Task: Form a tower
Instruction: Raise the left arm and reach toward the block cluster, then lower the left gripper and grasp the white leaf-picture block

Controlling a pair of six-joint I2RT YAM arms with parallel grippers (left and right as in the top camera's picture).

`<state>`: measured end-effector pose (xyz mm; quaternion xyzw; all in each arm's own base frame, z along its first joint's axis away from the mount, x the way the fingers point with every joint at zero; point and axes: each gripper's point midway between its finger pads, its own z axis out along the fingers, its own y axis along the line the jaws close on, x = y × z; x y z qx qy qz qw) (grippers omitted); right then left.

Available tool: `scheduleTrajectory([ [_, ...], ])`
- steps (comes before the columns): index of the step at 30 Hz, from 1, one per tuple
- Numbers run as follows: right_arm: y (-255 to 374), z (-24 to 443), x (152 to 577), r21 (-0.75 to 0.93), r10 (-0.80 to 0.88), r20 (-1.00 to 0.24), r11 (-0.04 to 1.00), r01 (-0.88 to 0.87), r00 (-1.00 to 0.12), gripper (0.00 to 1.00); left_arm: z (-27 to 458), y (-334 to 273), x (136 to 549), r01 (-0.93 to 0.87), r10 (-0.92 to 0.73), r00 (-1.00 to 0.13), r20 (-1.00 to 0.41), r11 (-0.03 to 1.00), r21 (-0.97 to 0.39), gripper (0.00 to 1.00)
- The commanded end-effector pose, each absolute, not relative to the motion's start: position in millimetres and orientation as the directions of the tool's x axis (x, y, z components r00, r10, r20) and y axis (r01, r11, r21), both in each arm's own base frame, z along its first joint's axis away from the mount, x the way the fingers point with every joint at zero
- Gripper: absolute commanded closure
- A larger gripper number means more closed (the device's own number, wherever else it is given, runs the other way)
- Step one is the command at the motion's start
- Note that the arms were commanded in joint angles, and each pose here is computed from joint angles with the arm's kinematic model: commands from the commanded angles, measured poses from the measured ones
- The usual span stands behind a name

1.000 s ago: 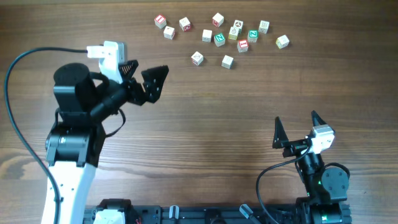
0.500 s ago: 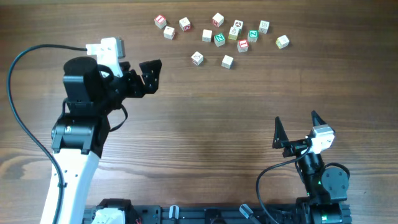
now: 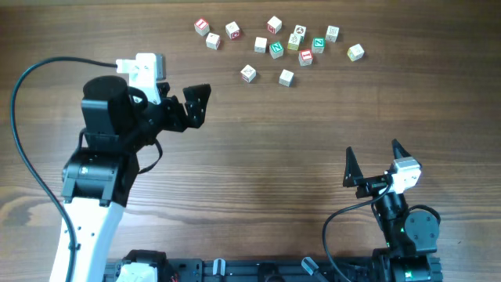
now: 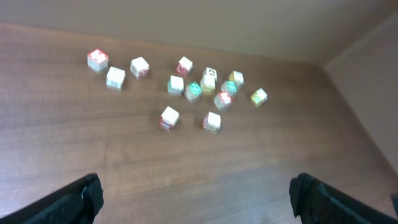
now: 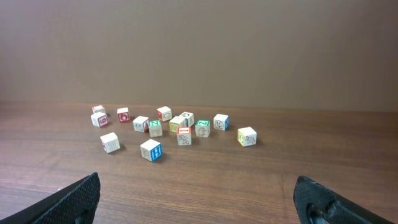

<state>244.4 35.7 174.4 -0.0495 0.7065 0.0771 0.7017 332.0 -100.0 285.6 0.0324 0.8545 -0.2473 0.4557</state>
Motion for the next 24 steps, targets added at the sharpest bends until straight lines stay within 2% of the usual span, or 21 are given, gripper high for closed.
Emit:
scheduleTrajectory([
  [1, 38, 177, 243, 0.026, 0.027, -1.0, 0.981, -0.193, 0.003, 0.0, 348, -109, 331, 0.373, -0.104, -0.48, -0.871, 0.875, -0.31, 0.0],
  [6, 38, 177, 243, 0.025, 0.027, -1.0, 0.981, -0.193, 0.003, 0.0, 351, -146, 357, 0.437, -0.05, -0.521, -0.852, 0.842, -0.317, 0.0],
  [9, 38, 177, 243, 0.025, 0.027, -1.0, 0.981, -0.193, 0.003, 0.0, 323, -181, 390, 0.464, 0.007, -0.591, -0.807, 0.821, -0.332, 0.0],
  [11, 38, 177, 243, 0.025, 0.027, -1.0, 0.981, -0.193, 0.003, 0.0, 308, -207, 411, 0.509, 0.069, -0.594, -0.801, 0.804, -0.308, 0.0],
  [15, 38, 177, 243, 0.025, 0.027, -1.0, 0.981, -0.193, 0.003, 0.0, 243, -216, 458, 0.457, 0.14, -0.629, -0.765, 0.863, -0.217, 0.0],
  [16, 38, 177, 243, 0.025, 0.027, -1.0, 0.981, -0.193, 0.003, 0.0, 209, -219, 467, 0.48, 0.207, -0.647, -0.734, 0.859, -0.181, 0.04],
  [18, 38, 177, 243, 0.025, 0.027, -1.0, 0.981, -0.193, 0.003, 0.0, 171, -216, 475, 0.491, 0.277, -0.669, -0.69, 0.861, -0.13, 0.12],
  [22, 38, 177, 243, 0.026, 0.027, -1.0, 0.981, -0.193, 0.003, 0.0, 102, -213, 486, 0.578, 0.453, -0.648, -0.612, 0.816, -0.008, 0.18],
  [24, 38, 177, 243, 0.025, 0.026, -1.0, 0.981, -0.193, 0.003, 0.0, 86, -214, 493, 0.597, 0.481, -0.632, -0.608, 0.802, 0.014, 0.18],
])
